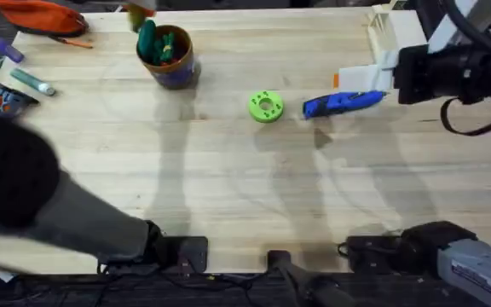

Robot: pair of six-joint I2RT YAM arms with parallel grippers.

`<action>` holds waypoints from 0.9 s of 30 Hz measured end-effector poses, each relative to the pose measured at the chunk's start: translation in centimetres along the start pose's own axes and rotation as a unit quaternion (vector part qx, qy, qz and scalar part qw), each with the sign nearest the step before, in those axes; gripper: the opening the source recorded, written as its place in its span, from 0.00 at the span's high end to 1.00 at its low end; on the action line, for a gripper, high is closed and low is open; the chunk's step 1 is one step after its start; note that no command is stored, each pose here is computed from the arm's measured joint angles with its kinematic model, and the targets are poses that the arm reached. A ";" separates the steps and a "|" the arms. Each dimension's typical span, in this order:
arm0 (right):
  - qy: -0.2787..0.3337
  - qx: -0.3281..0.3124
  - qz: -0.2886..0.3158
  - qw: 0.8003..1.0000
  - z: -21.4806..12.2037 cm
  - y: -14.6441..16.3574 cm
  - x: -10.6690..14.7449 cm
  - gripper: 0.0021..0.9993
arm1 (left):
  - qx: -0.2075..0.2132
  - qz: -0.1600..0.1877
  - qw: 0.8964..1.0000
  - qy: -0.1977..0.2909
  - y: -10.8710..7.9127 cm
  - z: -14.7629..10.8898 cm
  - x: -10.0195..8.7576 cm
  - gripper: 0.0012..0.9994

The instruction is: Pick up the gripper from the table and insert it into the empty holder that is missing its gripper. Then pick up a screw, insert it into the mounting hole, and use the screwdriver to tighten it. Finally, clean up the table by picking up the vegetable and placing it into the bucket.

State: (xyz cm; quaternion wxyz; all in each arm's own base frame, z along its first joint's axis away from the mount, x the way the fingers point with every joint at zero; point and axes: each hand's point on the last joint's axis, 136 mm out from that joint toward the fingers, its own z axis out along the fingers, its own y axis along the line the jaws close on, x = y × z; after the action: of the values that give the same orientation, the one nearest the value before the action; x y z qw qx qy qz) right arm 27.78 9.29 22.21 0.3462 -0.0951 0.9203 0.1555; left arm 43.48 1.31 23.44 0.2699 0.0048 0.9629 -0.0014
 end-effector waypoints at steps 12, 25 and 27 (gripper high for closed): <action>0.000 0.000 0.000 1.000 0.0 0.0 0.0 0.01 | 0.012 -0.014 0.995 0.094 -2.3 9.8 2.6 0.97; 0.000 0.000 0.000 1.000 0.0 0.0 0.0 0.01 | 0.010 -0.022 0.995 0.096 -2.2 9.8 2.7 0.03; 0.000 0.000 0.000 1.000 0.0 0.0 0.0 0.01 | 0.010 -0.022 0.995 0.099 -2.2 9.7 2.9 0.01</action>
State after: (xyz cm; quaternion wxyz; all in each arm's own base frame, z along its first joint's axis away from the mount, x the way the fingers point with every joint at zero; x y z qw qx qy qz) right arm 27.79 9.29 22.22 0.3464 -0.0951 0.9202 0.1555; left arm 46.05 -0.88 13.66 0.1732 -0.0138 0.9846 -0.0170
